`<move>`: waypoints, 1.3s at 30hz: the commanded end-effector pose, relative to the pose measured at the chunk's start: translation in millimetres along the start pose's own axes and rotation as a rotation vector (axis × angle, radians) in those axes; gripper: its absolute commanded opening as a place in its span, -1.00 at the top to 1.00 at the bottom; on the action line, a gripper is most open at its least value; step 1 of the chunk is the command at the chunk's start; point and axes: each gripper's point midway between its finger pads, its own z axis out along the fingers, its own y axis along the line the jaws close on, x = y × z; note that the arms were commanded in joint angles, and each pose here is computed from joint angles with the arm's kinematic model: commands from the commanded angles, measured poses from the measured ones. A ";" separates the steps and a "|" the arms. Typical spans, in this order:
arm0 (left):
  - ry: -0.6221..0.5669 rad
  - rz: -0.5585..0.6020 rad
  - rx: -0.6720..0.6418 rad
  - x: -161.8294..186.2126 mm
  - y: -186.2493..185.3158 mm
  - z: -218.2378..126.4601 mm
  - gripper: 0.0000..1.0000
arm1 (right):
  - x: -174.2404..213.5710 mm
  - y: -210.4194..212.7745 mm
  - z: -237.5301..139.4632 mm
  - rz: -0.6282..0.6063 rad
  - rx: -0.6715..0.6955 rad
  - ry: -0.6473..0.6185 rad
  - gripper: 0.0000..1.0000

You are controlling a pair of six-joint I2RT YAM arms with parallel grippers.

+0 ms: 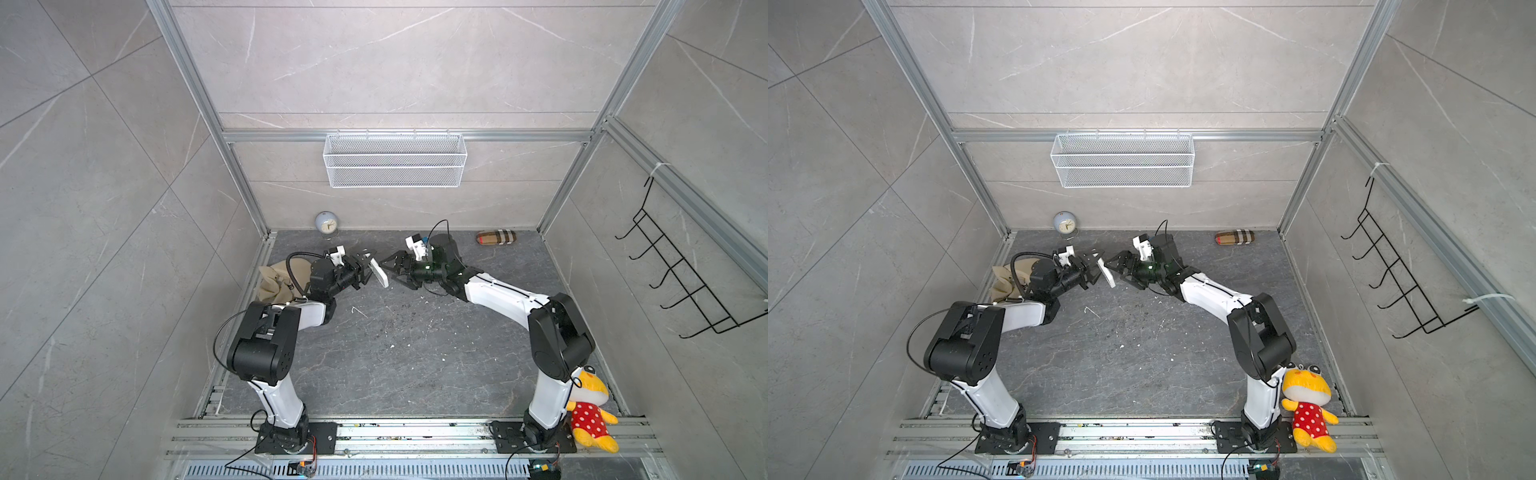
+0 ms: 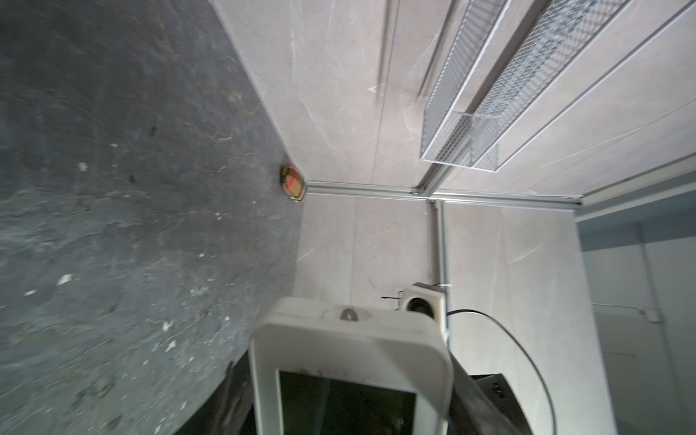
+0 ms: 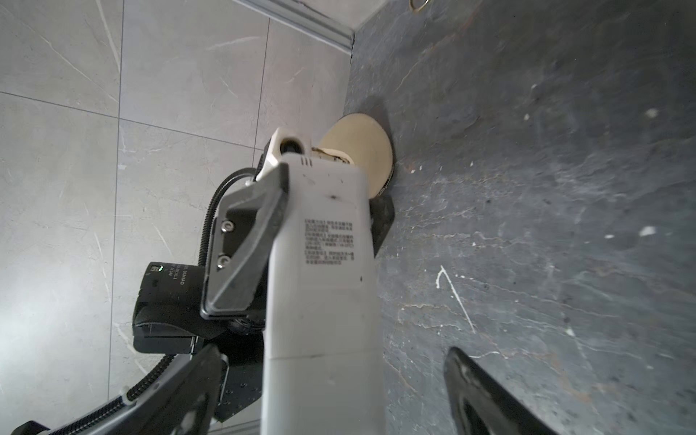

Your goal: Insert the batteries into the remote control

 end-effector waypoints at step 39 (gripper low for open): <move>0.217 0.829 -1.174 -8.2 146.5 -26.7 0.28 | 8.8 -54.0 -51.2 -0.057 0.244 0.020 -0.84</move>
